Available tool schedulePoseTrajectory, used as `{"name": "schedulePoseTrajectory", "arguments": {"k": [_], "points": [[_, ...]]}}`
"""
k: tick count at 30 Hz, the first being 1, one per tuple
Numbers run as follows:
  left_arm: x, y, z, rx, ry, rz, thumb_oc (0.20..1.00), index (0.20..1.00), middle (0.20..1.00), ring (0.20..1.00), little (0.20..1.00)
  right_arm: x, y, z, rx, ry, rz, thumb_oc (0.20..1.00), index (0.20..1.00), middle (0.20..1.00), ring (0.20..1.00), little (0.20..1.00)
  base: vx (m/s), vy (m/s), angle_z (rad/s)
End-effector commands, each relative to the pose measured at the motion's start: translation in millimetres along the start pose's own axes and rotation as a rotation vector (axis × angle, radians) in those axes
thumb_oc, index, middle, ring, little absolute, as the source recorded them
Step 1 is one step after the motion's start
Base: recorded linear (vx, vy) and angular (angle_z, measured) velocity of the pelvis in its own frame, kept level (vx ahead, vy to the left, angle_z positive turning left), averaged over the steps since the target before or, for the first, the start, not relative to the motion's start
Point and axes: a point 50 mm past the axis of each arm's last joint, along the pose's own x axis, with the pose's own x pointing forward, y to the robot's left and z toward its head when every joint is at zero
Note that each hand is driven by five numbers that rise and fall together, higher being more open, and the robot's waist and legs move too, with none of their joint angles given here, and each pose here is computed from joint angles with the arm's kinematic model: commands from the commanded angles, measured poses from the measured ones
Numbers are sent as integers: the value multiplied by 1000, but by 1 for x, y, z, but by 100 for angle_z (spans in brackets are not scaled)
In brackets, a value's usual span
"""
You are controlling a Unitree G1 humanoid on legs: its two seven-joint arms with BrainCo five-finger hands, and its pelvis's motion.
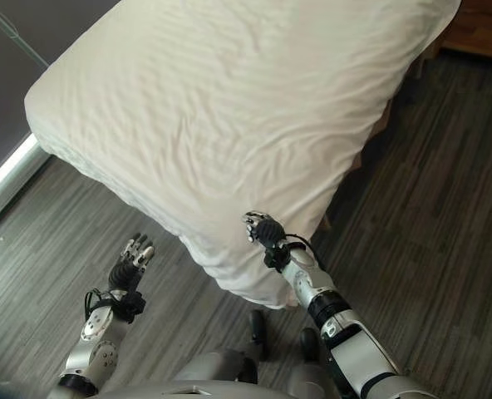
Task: Making the bed.
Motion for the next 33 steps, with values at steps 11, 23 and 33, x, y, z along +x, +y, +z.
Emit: {"name": "schedulePoseTrajectory", "arguments": {"k": [11, 23, 33], "points": [[13, -22, 16, -74, -84, -94, 1000, 1000, 1000, 1000, 1000, -139, -155, -60, 460, 76, -911, 200, 200, 200, 200, 200, 51, 7, -10], [14, -7, 25, -85, -139, -2, 1000, 1000, 1000, 1000, 1000, -219, -203, -18, 562, -368, -1258, 200, 200, 200, 200, 200, 31, -2, -17], [5, 17, 31, -85, -179, 94, 1000, 1000, 1000, 1000, 1000, -176, -141, 36, -44, -400, -751, 200, 200, 200, 200, 200, -6, -7, -1]]}}
